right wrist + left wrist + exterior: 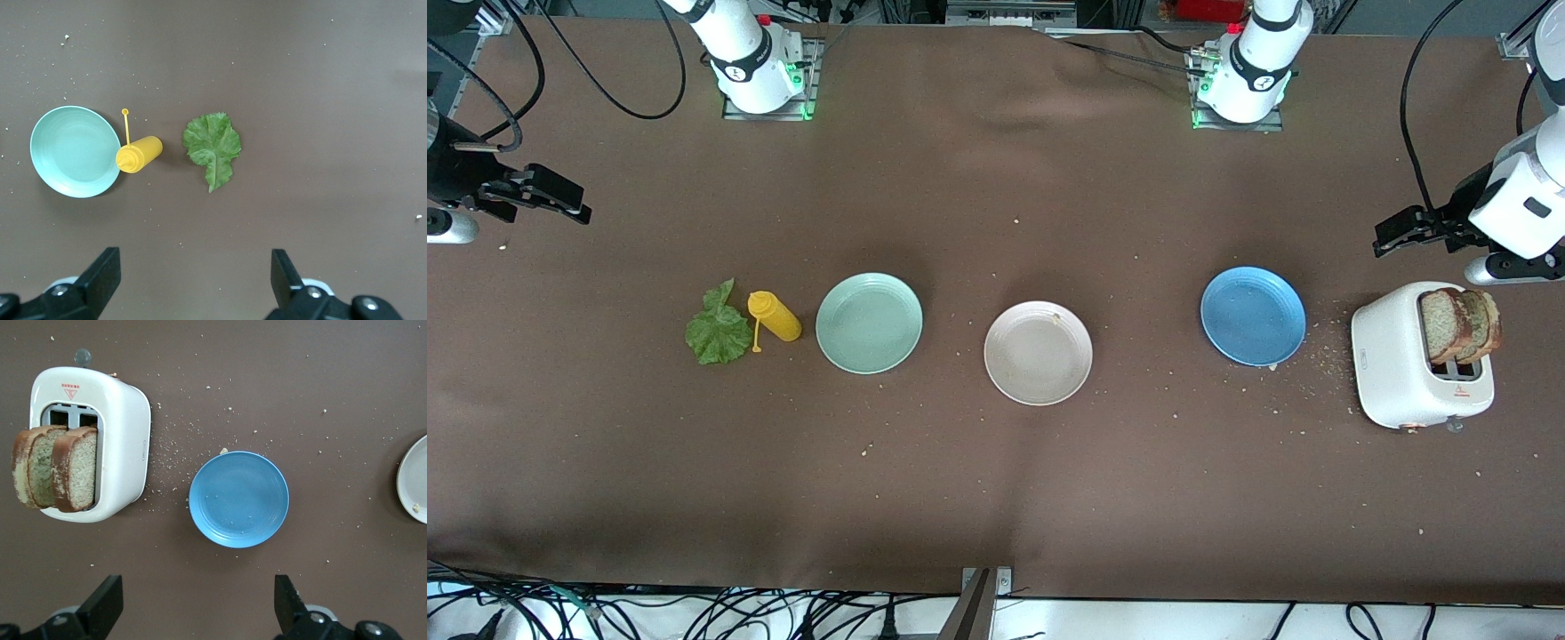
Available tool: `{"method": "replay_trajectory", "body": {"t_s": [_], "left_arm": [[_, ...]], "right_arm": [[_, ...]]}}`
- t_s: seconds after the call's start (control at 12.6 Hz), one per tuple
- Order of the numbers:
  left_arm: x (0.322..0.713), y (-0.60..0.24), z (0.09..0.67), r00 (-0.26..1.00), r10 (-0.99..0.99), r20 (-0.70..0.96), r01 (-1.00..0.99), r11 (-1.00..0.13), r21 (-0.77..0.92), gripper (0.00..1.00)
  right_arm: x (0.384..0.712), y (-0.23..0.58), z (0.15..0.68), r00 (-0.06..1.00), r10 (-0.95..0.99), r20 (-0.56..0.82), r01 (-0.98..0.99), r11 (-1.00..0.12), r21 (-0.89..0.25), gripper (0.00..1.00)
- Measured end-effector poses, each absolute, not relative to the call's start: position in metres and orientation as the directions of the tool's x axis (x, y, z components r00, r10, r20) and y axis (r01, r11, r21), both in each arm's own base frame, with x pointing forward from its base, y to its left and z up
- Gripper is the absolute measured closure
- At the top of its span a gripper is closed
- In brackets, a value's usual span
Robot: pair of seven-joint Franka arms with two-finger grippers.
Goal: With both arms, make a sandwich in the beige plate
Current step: 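Lower the left gripper into the toaster and grasp a toast slice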
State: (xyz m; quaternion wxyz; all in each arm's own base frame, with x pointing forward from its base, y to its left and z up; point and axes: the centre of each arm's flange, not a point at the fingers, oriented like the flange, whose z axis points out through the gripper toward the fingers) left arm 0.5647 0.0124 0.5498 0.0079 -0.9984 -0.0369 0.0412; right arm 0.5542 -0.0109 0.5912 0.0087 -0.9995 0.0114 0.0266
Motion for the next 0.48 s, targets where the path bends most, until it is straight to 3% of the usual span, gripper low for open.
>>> {"method": "replay_trajectory", "body": {"t_s": [0.48], "left_arm": [[0.583,0.068,0.513,0.995,0.047,-0.087,0.044,-0.999,-0.030,0.00]], "right_arm": [[0.554,-0.011,0.591,0.998,-0.022,-0.054,-0.023,-1.000,-0.017,0.00]]}}
